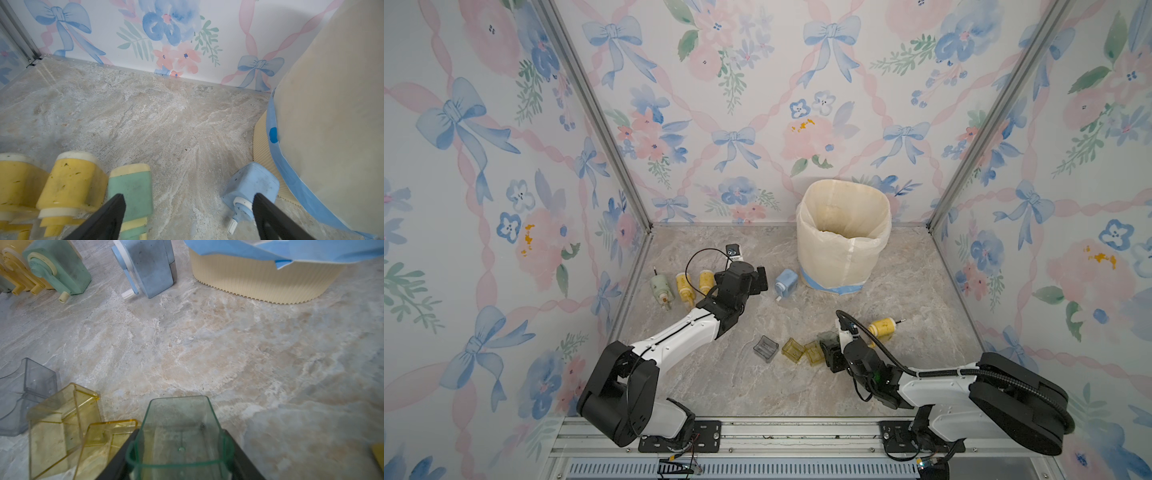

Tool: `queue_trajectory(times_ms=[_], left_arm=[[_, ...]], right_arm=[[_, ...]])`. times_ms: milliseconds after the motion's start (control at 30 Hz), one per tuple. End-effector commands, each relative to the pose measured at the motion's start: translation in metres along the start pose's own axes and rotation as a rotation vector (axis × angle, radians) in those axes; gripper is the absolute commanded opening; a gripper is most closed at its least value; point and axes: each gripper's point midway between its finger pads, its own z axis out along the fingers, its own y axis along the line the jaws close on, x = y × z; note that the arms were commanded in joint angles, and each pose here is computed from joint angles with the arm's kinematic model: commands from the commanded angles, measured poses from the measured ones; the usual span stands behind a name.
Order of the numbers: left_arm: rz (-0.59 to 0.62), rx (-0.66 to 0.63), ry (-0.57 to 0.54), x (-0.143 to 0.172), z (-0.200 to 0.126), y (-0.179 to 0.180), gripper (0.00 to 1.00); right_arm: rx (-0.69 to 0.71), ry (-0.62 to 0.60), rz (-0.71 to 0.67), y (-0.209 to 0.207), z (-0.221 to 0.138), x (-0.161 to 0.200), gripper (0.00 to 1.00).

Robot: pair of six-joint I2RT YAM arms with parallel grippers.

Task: Take out the pencil sharpener tray and clean the shavings
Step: Place the container at the center of the board.

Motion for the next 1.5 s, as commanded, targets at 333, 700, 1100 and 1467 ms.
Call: queue_trajectory(times_ms=[333,700,1100,1467], left_arm=[[0.028,0.021,0.047,0.017,0.004,-0.005,0.98],[0.098,0.130,0.095,0.030,0.012,-0.041,0.98],[0.101,0.312,0.078,0.049,0.013,-0.068,0.98],[0.159,0.377,0.103,0.069,0.021,-0.078,0.98]], right_arm=[[-0.010,-0.028,0.045,0.005,-0.020,-0.027,0.76],[0.004,0.005,0.142,-0.011,-0.015,-0.029,0.64],[0.032,0.091,0.203,-0.029,-0.017,-0.012,0.34],[0.055,0.156,0.184,-0.035,-0.026,0.003,0.25]])
